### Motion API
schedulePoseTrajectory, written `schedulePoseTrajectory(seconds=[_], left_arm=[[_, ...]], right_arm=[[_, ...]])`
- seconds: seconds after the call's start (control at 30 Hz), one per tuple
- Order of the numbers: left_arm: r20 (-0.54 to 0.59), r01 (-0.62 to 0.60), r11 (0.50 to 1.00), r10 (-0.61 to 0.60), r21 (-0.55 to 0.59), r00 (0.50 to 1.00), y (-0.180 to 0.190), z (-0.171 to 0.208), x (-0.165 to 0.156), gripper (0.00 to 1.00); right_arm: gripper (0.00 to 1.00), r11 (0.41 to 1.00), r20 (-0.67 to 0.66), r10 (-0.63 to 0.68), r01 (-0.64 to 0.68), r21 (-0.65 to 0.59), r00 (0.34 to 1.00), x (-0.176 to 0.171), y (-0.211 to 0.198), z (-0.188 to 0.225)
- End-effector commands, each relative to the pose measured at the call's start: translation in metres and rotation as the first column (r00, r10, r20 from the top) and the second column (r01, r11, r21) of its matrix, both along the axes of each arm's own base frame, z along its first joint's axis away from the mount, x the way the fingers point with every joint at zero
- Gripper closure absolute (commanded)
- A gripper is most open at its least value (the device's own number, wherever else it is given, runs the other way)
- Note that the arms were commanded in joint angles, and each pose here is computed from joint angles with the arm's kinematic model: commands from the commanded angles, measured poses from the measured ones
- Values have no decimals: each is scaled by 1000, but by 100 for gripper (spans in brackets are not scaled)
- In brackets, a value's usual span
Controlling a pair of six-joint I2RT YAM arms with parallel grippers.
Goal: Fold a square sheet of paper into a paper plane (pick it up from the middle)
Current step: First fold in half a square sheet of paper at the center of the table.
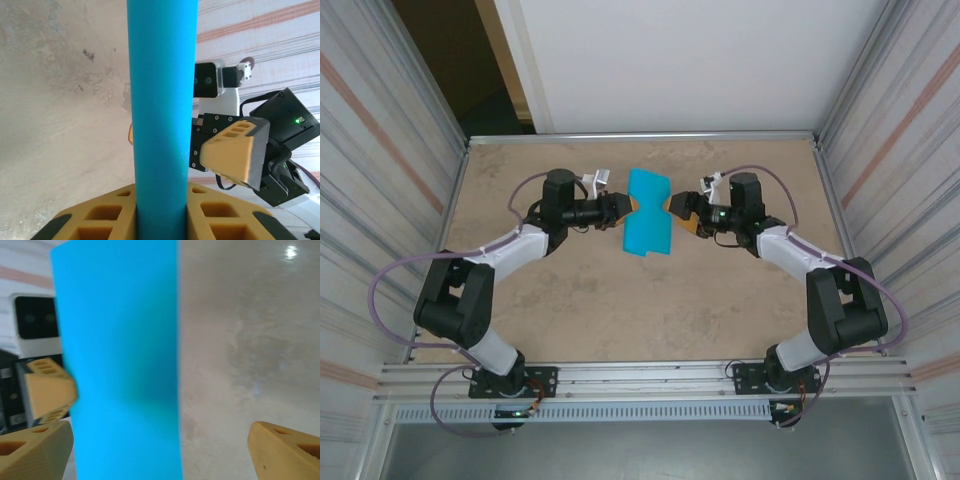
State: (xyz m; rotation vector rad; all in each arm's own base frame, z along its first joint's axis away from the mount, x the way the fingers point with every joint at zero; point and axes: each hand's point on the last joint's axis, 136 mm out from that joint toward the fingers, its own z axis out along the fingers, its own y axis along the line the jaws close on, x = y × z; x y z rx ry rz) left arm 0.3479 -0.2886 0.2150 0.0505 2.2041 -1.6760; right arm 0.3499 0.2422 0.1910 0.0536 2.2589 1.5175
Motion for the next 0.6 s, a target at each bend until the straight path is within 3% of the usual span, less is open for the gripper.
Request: schedulePoseTrajectory(seconds=[0.0,0.23,0.57], left_arm=[[37,39,998,-37,-51,999,-3,26,-2,75],[20,34,998,-33,-47,999,0,23,0,75],[-39,-13,1000,13,-2,999,11,-4,7,77]], right_arm=[[13,994,56,73,-77,75,996,0,14,24],[24,984,71,127,-135,116,989,0,21,34],[53,985,83,109,-119,124,991,-3,13,40]])
